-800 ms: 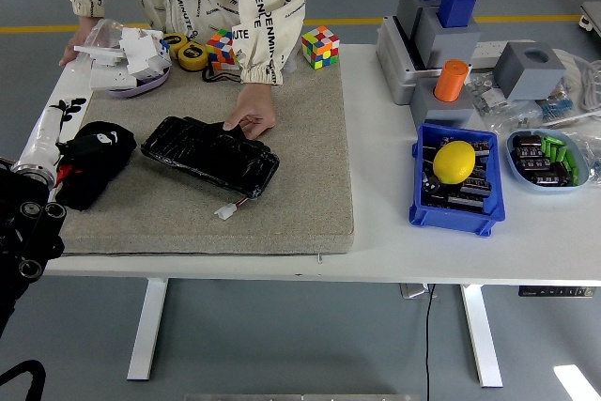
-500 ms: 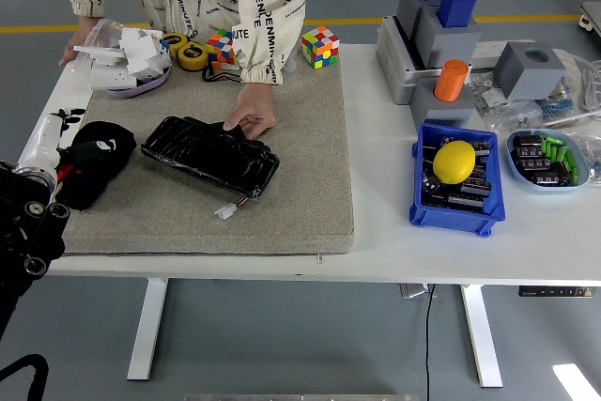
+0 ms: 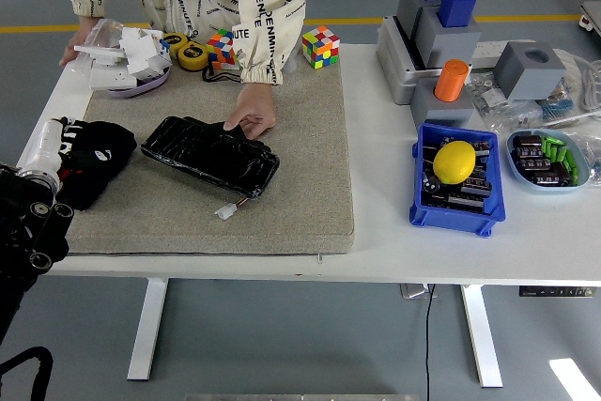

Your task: Pick the rag up,wipe the panel,place it on the desk

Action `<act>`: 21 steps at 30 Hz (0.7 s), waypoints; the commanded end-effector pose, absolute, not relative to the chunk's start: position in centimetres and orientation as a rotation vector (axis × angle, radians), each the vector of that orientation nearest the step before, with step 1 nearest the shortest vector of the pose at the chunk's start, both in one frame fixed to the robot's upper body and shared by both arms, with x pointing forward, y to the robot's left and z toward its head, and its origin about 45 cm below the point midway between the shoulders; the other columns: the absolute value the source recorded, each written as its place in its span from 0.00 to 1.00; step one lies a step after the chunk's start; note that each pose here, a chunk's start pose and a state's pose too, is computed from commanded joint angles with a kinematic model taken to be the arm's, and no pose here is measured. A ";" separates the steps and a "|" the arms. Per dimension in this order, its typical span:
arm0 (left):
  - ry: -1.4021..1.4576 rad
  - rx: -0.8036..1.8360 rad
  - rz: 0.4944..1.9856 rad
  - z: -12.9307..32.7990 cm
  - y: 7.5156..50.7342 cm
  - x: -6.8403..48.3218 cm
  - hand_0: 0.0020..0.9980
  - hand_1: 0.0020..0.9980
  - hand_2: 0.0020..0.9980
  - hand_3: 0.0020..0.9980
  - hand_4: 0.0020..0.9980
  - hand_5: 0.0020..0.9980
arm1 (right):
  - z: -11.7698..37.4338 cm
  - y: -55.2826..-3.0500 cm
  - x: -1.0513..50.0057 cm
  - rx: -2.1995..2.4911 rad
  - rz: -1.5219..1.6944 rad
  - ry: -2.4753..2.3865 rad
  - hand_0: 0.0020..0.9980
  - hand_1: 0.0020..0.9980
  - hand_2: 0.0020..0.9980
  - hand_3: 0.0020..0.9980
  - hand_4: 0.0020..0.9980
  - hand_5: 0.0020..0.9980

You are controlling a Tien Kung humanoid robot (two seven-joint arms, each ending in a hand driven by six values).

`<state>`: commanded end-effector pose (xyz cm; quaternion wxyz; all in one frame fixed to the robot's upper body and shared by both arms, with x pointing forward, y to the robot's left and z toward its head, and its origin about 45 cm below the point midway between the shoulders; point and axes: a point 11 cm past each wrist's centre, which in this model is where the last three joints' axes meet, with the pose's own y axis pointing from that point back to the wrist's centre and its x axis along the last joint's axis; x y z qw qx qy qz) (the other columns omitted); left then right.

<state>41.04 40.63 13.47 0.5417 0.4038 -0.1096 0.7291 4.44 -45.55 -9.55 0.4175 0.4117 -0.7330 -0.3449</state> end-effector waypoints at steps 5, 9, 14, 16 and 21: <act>-0.258 0.958 1.728 13.2 40.4 41.2 0.40 0.46 0.52 0.56 0.55 0.00 | -9.5 -45.6 4.5 1.032 -0.865 -1.839 0.52 0.56 0.49 0.52 0.86 0.36; -0.271 0.967 1.729 13.0 40.4 41.2 0.40 0.46 0.52 0.56 0.55 0.00 | -9.5 -45.6 4.5 1.032 -0.863 -1.840 0.52 0.56 0.49 0.52 0.86 0.36; -0.295 0.972 1.727 13.2 40.4 41.2 0.28 0.36 0.42 0.58 0.48 0.00 | -9.5 -45.6 4.5 1.033 -0.864 -1.838 0.52 0.56 0.49 0.52 0.86 0.36; -0.310 0.959 1.739 13.6 40.5 41.3 0.23 0.31 0.42 0.58 0.53 0.00 | -9.5 -45.6 4.5 1.034 -0.863 -1.839 0.52 0.56 0.49 0.52 0.85 0.36; -0.358 0.895 1.789 15.7 40.7 41.7 0.23 0.31 0.42 0.58 0.53 0.00 | -9.5 -45.6 4.5 1.032 -0.863 -1.842 0.52 0.56 0.49 0.52 0.85 0.36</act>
